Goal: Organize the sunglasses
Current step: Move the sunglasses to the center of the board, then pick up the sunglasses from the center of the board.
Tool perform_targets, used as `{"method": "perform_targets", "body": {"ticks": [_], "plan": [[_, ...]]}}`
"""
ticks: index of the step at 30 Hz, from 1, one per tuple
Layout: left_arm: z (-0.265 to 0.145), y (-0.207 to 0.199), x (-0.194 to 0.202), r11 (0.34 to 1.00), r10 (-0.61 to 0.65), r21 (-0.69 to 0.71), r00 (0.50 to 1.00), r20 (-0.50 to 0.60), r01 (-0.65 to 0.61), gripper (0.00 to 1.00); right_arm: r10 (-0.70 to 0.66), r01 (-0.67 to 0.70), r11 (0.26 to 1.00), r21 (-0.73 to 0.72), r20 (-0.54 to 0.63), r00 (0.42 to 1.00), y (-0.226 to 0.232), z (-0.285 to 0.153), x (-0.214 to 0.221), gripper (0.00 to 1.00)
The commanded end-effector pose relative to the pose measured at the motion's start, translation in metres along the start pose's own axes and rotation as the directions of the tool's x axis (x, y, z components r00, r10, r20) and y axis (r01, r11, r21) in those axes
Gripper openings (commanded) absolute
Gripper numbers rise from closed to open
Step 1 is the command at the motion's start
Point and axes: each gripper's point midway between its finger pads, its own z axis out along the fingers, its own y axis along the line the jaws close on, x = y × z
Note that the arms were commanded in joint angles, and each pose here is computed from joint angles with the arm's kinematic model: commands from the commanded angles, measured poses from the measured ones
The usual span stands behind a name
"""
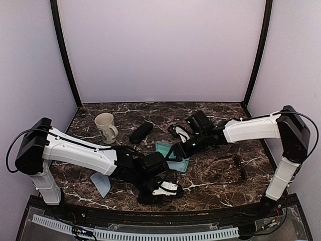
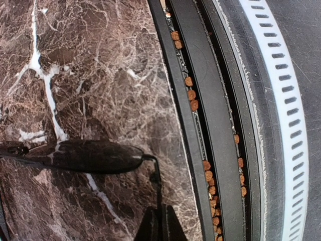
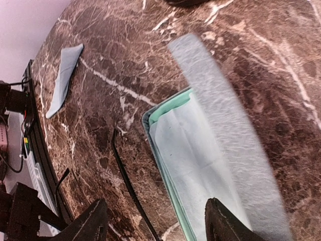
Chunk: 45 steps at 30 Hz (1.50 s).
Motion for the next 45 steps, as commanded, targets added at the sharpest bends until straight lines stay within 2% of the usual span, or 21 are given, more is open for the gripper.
{"method": "perform_targets", "body": {"ticks": [1, 11, 23, 32, 36, 41, 45], "plan": [[-0.004, -0.004, -0.002, 0.998, 0.064, 0.021, 0.998, -0.014, -0.063, 0.00, -0.053, 0.048, 0.995, -0.084, -0.067, 0.996, 0.023, 0.012, 0.008, 0.68], [-0.004, -0.007, 0.009, 0.998, 0.057, 0.034, 0.996, -0.063, -0.055, 0.00, -0.099, 0.073, 0.982, -0.172, -0.150, 0.984, 0.051, 0.025, 0.036, 0.65], [-0.006, -0.006, 0.015, 0.998, 0.057, 0.015, 0.996, -0.071, -0.056, 0.00, -0.105, 0.070, 0.982, -0.175, -0.201, 0.974, 0.054, 0.029, 0.055, 0.61], [-0.002, -0.008, 0.026, 0.998, 0.067, 0.007, 0.993, -0.101, -0.067, 0.00, -0.109, 0.104, 0.993, -0.047, -0.128, 0.986, 0.042, 0.016, 0.033, 0.61], [-0.005, -0.009, 0.025, 0.996, 0.090, -0.005, 0.990, -0.107, -0.091, 0.00, -0.128, 0.132, 0.991, 0.012, -0.157, 0.979, 0.032, 0.015, 0.032, 0.62], [-0.014, -0.011, 0.028, 0.987, 0.141, -0.052, 0.975, -0.170, -0.152, 0.00, -0.143, 0.143, 0.990, -0.013, -0.187, 0.972, 0.035, 0.018, 0.031, 0.62], [-0.019, -0.012, 0.030, 0.979, 0.174, -0.071, 0.965, -0.197, -0.191, 0.00, -0.143, 0.127, 0.988, -0.086, -0.208, 0.968, 0.044, 0.021, 0.036, 0.62]]}}
